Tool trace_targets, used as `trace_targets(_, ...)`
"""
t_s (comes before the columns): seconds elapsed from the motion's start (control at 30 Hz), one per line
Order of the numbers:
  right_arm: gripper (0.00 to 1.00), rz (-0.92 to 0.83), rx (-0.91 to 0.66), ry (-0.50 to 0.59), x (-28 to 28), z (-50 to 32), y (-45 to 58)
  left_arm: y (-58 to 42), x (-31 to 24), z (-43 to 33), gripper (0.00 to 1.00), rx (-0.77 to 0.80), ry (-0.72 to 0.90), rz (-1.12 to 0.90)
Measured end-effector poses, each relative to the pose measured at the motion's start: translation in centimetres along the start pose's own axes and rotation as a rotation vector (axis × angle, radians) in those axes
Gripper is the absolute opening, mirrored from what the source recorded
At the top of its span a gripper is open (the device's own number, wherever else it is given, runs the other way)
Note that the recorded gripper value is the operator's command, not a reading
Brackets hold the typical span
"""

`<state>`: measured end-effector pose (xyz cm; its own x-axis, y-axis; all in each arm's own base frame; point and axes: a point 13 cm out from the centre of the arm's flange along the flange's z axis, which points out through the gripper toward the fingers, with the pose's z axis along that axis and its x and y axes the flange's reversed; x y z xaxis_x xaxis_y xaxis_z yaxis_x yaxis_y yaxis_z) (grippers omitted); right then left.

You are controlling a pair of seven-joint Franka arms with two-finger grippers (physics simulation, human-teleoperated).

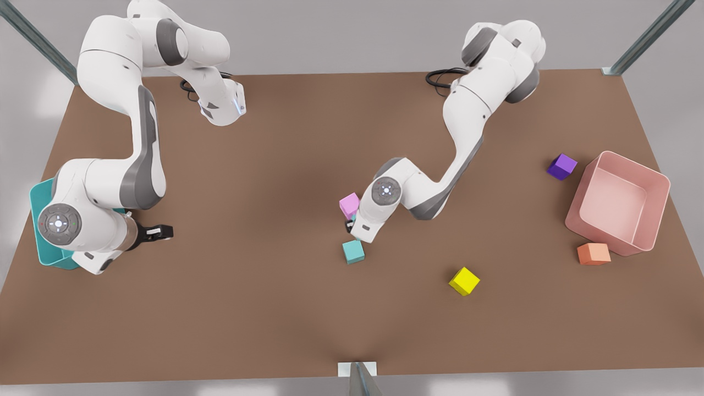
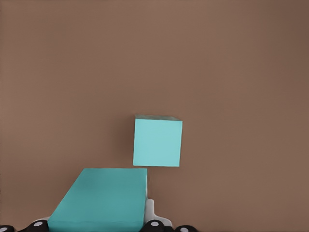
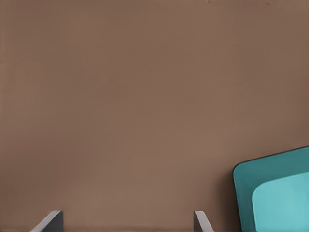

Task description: Stack the two blue cubes on top of each other

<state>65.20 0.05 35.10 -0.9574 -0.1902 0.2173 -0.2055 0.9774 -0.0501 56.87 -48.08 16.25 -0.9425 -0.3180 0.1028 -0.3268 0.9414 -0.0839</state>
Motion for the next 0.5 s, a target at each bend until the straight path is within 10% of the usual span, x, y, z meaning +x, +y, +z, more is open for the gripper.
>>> trace_targets(0.5, 1.00, -0.068, 0.004, 0.010, -0.1, 0.5, 0.2, -0.5, -4.0, 2.6, 0.67, -0.039, -0.013, 0.038)
